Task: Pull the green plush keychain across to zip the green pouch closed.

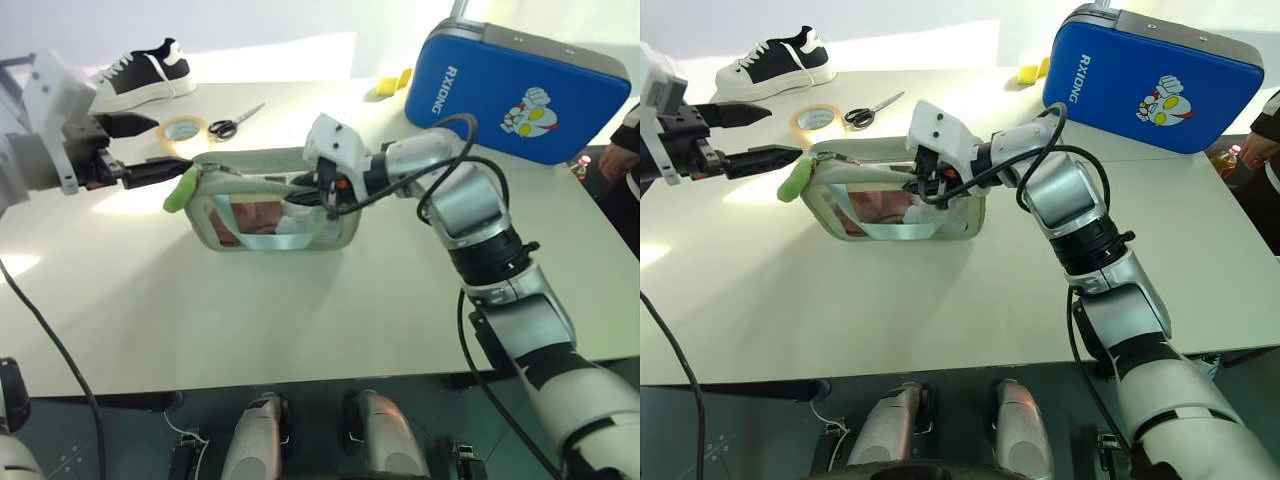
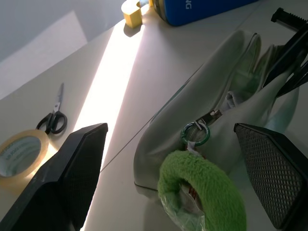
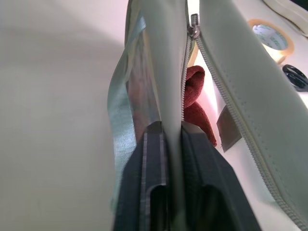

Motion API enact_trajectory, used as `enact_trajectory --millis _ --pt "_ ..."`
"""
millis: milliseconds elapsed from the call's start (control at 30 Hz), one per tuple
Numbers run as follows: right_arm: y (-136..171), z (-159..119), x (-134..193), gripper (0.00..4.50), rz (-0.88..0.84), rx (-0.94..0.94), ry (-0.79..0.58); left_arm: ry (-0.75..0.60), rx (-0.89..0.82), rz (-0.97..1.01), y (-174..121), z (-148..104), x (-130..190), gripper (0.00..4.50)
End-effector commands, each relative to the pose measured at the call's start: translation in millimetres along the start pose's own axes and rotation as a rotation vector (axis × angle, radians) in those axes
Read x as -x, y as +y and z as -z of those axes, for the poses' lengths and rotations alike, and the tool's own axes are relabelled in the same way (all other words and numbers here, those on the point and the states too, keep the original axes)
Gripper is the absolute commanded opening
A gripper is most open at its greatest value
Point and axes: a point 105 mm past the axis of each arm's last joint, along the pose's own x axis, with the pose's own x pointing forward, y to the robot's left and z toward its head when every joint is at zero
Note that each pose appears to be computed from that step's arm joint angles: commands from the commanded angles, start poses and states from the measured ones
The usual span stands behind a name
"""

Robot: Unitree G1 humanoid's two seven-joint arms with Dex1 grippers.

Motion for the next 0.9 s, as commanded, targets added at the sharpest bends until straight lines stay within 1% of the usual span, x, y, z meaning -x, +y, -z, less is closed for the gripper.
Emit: enact_trajectory --millis 33,67,167,233,333,433,567,600,667,800,900 --pt "-17.3 -29.3 11.3 2.48 0.11 0.028 -0.076 -0.024 -0.046 -0.015 3.9 -10.2 3.2 4.5" --pt "-20.7 -32.4 16.1 2.97 0.123 0.032 -0.082 -0.025 -0.047 -0.016 4.5 -10.4 3.1 4.5" --pt "-27.9 -35.7 37.2 2.97 0.137 0.048 -0.084 -0.023 -0.046 -0.023 6.7 -9.9 5.3 4.5" --pt "-30.5 -26.3 53.5 2.97 0.144 0.106 -0.029 -0.005 -0.046 -0.03 7.3 -6.1 9.4 4.5" --pt "-22.2 -6.3 68.2 2.97 0.087 0.103 0.032 0.031 -0.057 -0.052 9.7 1.7 14.9 4.5" --pt "-10.1 14.8 68.0 2.97 0.035 0.092 0.08 0.04 -0.047 -0.05 6.6 5.0 16.1 4.5" --pt "-8.3 24.2 58.5 2.97 0.039 0.067 0.083 0.079 -0.06 -0.03 -0.9 13.6 14.9 4.5" --pt "-9.4 24.6 57.1 2.74 0.044 0.062 0.08 0.084 -0.061 -0.033 -1.0 14.9 15.2 4.5" --pt "-11.1 24.6 55.9 2.06 0.05 0.058 0.075 0.091 -0.063 -0.036 -1.4 16.5 16.1 4.5" --pt "-13.4 25.0 54.5 0.05 0.061 0.056 0.069 0.116 -0.059 -0.045 -1.7 22.3 20.6 4.5" --pt "-12.8 25.7 53.5 0.05 0.062 0.065 0.071 0.144 -0.059 -0.037 -5.3 31.2 20.5 4.5"
